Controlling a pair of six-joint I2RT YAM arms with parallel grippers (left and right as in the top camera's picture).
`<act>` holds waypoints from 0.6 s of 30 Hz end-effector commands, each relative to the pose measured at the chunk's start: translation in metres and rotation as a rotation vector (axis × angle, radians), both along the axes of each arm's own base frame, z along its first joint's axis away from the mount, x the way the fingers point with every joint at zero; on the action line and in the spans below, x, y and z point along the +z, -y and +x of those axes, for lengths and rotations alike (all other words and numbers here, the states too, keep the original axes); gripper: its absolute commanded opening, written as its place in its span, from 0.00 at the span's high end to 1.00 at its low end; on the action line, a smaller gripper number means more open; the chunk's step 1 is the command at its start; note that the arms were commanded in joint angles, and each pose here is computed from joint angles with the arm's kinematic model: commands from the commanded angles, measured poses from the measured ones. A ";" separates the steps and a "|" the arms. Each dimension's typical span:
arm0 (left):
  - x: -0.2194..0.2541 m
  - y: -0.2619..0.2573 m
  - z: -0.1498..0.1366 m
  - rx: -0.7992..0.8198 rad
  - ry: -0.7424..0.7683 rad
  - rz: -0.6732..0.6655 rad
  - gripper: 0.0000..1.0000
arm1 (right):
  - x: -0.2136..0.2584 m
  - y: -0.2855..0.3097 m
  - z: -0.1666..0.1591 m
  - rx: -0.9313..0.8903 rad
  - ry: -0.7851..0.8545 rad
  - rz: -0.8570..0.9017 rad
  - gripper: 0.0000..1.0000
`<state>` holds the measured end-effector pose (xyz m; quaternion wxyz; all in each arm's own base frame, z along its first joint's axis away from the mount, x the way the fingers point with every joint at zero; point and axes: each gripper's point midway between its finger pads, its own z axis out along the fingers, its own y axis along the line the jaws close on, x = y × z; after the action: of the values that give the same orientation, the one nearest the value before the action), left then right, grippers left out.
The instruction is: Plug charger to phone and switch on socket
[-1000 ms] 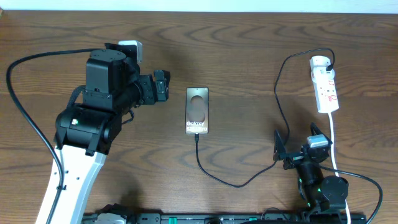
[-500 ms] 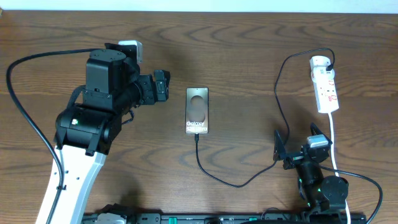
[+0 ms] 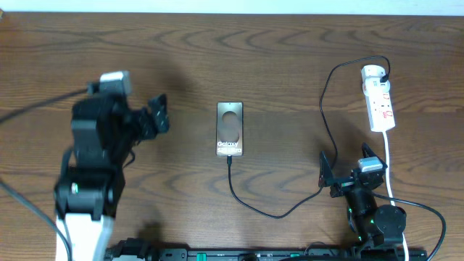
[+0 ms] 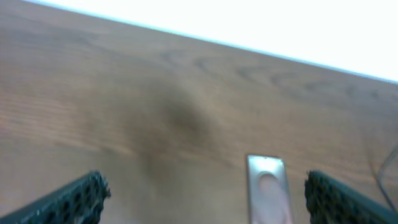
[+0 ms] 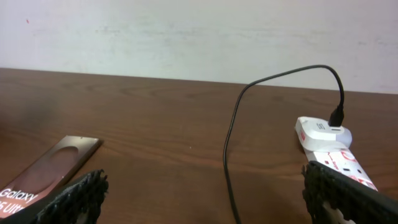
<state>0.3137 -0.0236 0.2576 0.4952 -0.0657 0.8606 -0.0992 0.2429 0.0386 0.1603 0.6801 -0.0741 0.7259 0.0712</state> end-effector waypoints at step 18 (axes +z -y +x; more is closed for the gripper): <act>-0.089 -0.018 -0.061 -0.097 0.324 0.379 0.02 | -0.001 0.000 0.000 -0.004 0.002 0.006 0.01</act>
<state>0.2559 -0.0036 0.1784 0.6211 0.0610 0.7812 0.0163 0.2429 0.0383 0.1606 0.6808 -0.0735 0.7254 0.0704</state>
